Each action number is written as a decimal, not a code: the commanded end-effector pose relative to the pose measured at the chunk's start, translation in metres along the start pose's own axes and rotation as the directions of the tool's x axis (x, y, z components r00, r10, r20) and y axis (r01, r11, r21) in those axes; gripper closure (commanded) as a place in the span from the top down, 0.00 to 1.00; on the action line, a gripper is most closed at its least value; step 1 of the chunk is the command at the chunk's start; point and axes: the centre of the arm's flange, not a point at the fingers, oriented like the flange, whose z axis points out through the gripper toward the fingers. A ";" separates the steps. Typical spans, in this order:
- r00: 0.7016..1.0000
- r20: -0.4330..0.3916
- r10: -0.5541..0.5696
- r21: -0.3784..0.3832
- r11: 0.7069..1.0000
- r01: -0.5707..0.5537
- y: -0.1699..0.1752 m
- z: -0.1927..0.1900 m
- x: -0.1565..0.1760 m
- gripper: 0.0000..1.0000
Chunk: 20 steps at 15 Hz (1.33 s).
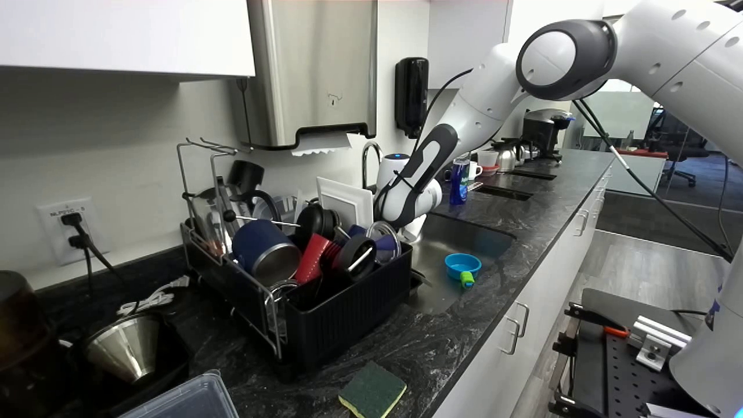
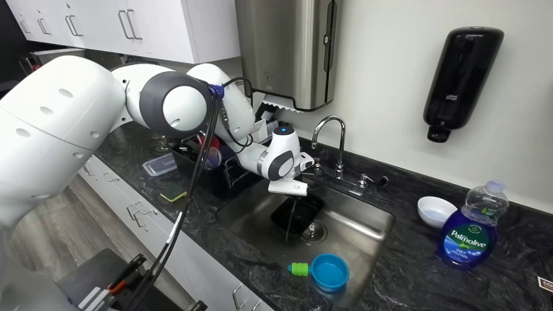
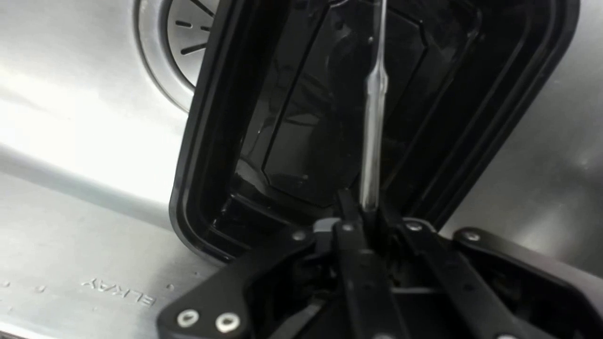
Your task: Put the knife on the dish rack in the sink
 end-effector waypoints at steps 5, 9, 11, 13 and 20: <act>0.999 0.021 -0.026 0.007 1.000 0.026 0.004 -0.003 -0.002 0.72; 0.999 0.022 -0.025 0.002 1.000 0.025 0.003 -0.018 -0.003 0.99; 0.999 0.028 -0.016 0.002 1.000 0.016 0.002 -0.031 -0.006 1.00; 0.999 0.041 -0.003 0.001 1.000 0.003 0.001 -0.043 -0.012 1.00; 0.992 0.118 0.039 0.012 0.999 -0.041 0.002 -0.083 -0.050 1.00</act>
